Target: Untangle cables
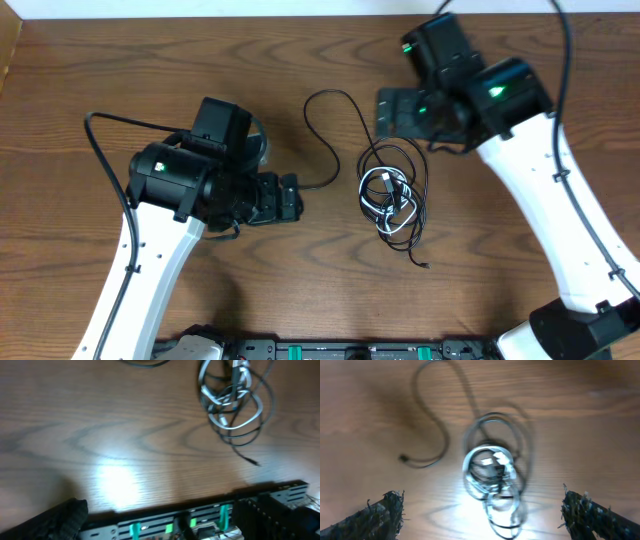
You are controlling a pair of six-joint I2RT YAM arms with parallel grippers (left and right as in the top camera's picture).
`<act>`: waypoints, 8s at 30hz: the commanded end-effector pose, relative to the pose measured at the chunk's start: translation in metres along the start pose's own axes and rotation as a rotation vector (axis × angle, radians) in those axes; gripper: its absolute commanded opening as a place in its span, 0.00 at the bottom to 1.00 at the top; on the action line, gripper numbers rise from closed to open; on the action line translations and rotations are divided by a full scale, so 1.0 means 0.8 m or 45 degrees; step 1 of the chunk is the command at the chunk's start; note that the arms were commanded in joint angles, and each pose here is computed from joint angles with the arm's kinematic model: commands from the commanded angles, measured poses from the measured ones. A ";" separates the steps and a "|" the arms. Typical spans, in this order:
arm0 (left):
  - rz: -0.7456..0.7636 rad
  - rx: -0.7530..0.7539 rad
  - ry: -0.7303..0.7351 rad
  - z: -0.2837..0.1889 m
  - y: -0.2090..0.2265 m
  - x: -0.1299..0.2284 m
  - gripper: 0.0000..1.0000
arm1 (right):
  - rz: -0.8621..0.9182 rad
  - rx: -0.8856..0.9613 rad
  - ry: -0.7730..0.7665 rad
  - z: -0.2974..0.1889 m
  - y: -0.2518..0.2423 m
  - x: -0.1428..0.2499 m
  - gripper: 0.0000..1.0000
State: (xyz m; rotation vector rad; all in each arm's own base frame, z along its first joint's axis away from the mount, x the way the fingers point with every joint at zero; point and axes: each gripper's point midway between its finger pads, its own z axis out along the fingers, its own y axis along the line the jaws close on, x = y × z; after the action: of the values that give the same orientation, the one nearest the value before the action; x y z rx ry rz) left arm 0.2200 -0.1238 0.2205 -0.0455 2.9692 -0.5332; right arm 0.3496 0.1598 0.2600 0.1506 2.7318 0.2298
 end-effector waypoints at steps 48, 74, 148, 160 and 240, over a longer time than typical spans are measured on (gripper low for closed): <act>0.603 0.063 0.133 0.284 -0.177 0.003 0.68 | 0.057 0.173 0.270 0.055 -0.111 0.041 0.99; 0.646 -0.012 0.114 0.306 -0.174 0.007 0.25 | 0.061 0.142 0.281 0.055 -0.106 0.043 0.99; 0.127 1.329 -0.542 -0.181 -0.232 -0.136 0.07 | 0.180 0.065 0.164 0.096 -0.054 0.059 0.79; -0.484 0.610 -0.545 -0.078 -0.035 -0.167 0.07 | -0.001 -0.429 0.383 0.078 -0.009 0.080 0.89; -0.594 -0.215 -0.259 0.008 0.106 -0.086 0.59 | -0.081 -1.139 -1.082 -0.375 0.125 -0.117 0.02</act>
State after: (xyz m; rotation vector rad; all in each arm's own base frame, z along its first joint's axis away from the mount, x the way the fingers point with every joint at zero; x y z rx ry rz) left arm 0.2930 -0.0401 0.2028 -0.7880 2.7401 -0.2819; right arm 0.3544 0.2108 0.5169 -0.0631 1.8049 0.9250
